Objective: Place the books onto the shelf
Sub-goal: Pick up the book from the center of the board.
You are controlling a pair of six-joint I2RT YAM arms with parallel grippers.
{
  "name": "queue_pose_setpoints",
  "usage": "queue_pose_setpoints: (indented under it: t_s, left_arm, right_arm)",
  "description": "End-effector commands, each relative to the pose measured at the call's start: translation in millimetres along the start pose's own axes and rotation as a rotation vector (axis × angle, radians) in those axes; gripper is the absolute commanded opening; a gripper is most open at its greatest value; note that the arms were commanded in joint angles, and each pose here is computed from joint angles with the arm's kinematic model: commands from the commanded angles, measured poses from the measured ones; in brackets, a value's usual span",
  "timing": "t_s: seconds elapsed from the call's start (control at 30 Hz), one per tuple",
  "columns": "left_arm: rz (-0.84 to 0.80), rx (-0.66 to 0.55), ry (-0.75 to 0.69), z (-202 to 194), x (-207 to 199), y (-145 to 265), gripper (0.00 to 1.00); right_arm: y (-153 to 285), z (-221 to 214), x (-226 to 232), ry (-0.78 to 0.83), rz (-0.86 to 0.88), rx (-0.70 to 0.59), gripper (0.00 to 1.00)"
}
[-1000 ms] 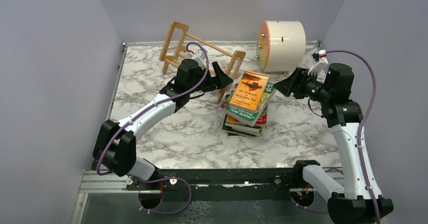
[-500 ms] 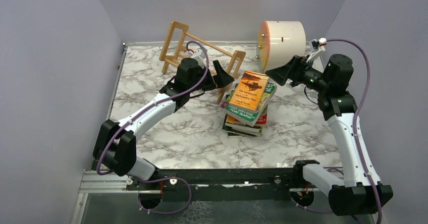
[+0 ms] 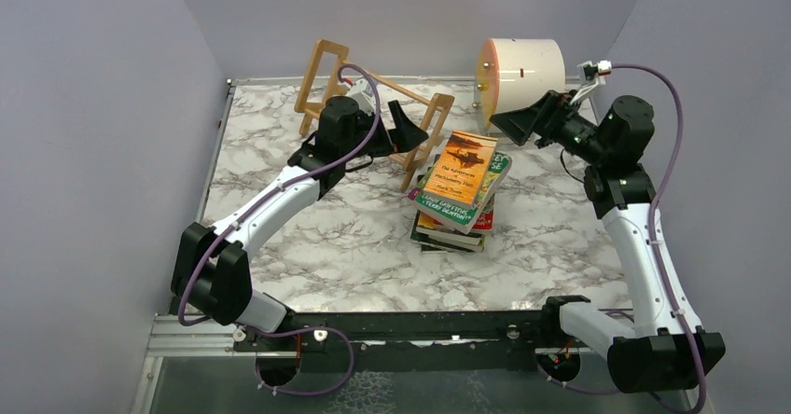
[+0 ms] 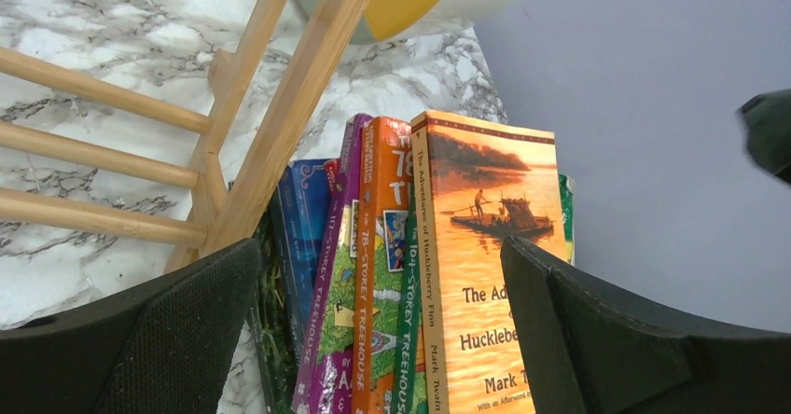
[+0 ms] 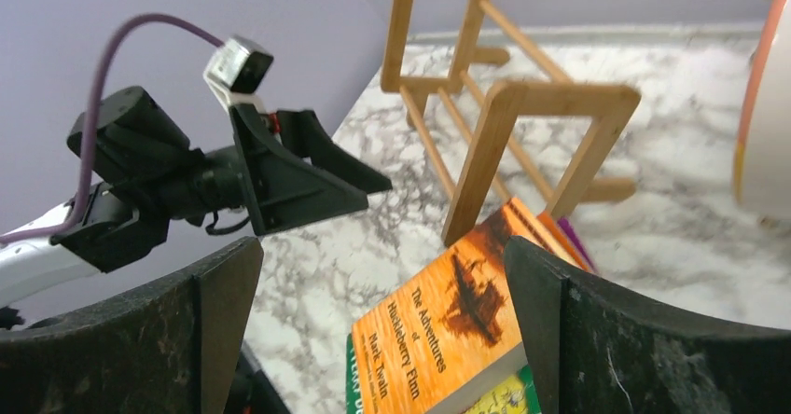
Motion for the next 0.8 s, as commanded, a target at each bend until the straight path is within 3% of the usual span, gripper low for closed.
queue_pose_setpoints:
  t_s: [0.0,0.23,0.5,0.77]
  left_arm:
    - [-0.019,0.032,-0.024,-5,-5,9,0.99]
    - [0.002,-0.063,0.013,0,4,16,0.99]
    - [0.013,-0.08,0.014,6,1,15,0.99]
    - [-0.008,-0.015,0.066,-8,-1,6,0.99]
  right_arm:
    - [2,12,-9,0.125,-0.063,-0.014,1.0]
    - [-1,-9,12,0.007,0.133,-0.045,1.0]
    - [20,4,-28,0.148,-0.236,0.014,1.0]
    - [17,-11,-13,0.142,-0.304,0.103,1.0]
Point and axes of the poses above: each gripper's point midway between its finger pads, its own y axis back along the fingers, its own x axis along the line the jaws close on, z = x × y, the point moved 1 cm from there along y, back along the fingers, and after that the axes turned 7 degrees about y, right-handed, at the moved point
